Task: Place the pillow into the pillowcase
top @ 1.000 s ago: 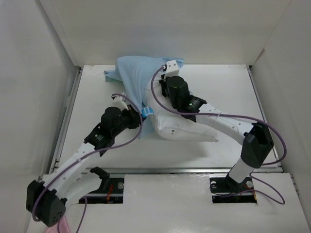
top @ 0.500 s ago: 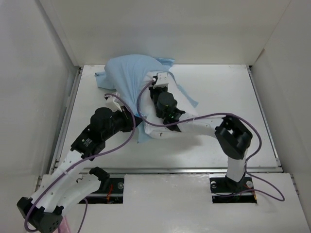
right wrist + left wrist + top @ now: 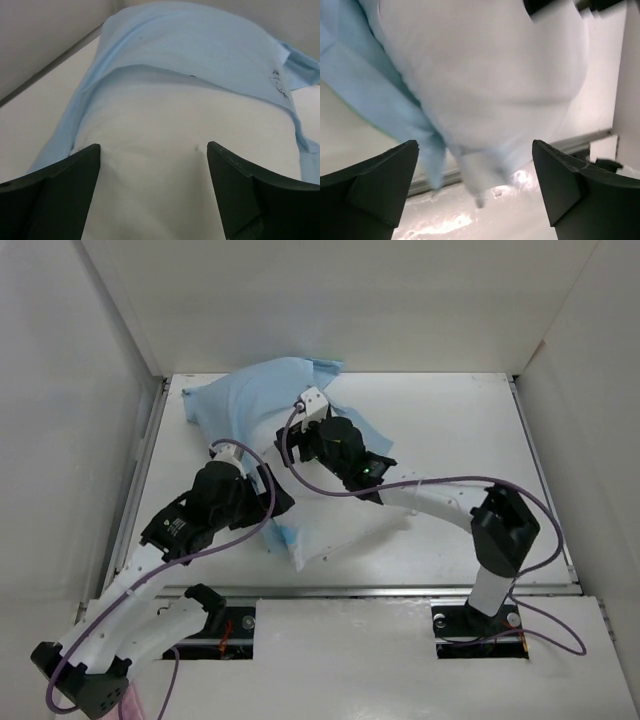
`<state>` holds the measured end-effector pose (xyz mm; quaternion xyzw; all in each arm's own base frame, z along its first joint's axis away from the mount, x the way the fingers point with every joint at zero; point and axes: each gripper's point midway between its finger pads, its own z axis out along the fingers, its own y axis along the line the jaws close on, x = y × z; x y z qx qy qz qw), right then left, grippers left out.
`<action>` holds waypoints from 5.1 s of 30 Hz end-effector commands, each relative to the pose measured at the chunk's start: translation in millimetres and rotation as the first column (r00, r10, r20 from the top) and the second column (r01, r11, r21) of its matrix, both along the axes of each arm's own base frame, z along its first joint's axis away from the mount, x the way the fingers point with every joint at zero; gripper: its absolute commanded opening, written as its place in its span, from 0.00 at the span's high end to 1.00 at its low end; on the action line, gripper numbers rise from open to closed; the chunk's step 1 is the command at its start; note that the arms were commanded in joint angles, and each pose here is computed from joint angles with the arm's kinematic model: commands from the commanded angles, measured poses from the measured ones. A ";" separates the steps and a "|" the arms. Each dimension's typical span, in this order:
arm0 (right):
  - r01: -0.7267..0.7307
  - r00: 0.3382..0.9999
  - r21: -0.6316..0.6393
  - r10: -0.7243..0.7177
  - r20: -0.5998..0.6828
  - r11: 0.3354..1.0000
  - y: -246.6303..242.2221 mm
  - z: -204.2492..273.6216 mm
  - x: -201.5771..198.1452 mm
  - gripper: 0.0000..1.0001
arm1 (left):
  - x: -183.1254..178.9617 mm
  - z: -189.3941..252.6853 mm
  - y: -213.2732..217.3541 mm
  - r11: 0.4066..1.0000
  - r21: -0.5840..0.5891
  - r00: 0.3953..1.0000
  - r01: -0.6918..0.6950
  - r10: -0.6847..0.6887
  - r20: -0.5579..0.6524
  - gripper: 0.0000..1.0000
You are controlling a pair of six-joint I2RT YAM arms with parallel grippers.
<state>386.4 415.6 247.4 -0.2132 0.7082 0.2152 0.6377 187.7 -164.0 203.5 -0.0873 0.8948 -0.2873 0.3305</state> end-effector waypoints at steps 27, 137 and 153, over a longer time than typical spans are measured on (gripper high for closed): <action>-0.446 0.703 0.092 0.412 -0.580 0.890 -53.0 -114.6 -107.4 0.10 | 173.5 -11.9 -23.8 0.941 0.281 0.982 -0.187 0.183 0.040 0.00; 0.381 0.825 -0.436 -0.513 -0.237 0.815 -171.1 -3.6 37.5 1.00 | 203.4 -77.8 -85.5 0.952 0.296 0.997 0.075 -0.080 0.005 1.00; -0.549 0.833 0.055 0.551 -0.048 0.834 -2.3 221.2 -71.4 1.00 | 163.2 204.4 -115.1 0.991 -0.086 0.809 0.099 -0.030 0.587 1.00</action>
